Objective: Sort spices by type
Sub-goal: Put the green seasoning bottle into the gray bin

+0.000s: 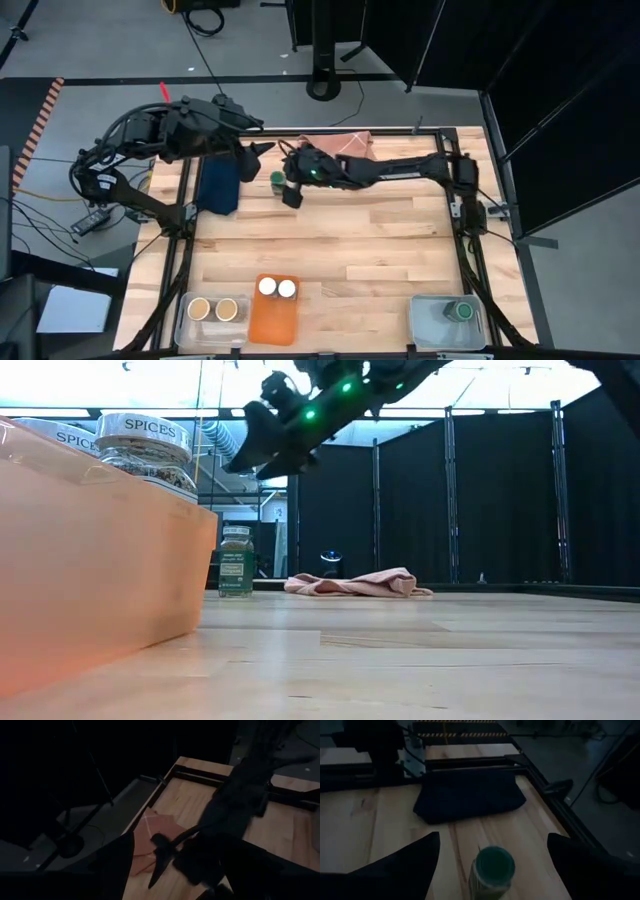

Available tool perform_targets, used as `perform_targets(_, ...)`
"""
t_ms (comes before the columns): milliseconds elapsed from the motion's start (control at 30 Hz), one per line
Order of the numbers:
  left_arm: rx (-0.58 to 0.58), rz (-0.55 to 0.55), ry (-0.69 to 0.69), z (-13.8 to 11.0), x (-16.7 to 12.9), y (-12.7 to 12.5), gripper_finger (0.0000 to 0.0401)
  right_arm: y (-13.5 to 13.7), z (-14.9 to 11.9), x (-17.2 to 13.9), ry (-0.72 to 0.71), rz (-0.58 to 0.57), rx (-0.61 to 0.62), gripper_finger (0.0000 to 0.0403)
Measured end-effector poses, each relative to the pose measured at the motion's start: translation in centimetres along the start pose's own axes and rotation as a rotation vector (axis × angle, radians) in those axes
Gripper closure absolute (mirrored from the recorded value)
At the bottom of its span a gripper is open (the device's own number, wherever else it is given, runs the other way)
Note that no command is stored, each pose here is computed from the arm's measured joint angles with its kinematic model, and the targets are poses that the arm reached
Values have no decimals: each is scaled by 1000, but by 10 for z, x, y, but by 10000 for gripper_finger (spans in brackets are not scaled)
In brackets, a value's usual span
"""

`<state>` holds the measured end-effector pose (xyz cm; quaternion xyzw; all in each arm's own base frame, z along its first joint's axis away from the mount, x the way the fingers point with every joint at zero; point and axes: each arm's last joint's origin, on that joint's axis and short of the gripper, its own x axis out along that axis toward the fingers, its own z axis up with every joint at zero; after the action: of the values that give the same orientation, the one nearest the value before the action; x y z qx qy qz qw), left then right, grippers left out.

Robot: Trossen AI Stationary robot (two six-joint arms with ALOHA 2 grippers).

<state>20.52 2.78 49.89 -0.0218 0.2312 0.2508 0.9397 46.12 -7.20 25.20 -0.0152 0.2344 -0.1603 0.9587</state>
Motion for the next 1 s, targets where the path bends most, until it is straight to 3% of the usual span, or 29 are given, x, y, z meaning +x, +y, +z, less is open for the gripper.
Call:
perform_targets(300, 11, 4, 18, -2, 0, 0, 117, -2, -13, 45, 50, 57, 6, 25)
perform_targets(700, 15, 10, 24, -3, 0, 1, 117, -25, -33, 64, 109, 42, 157, 28)
perform_targets(1000, 15, 12, 24, -3, 0, 1, 117, -22, -51, 78, 145, 67, 148, 29)
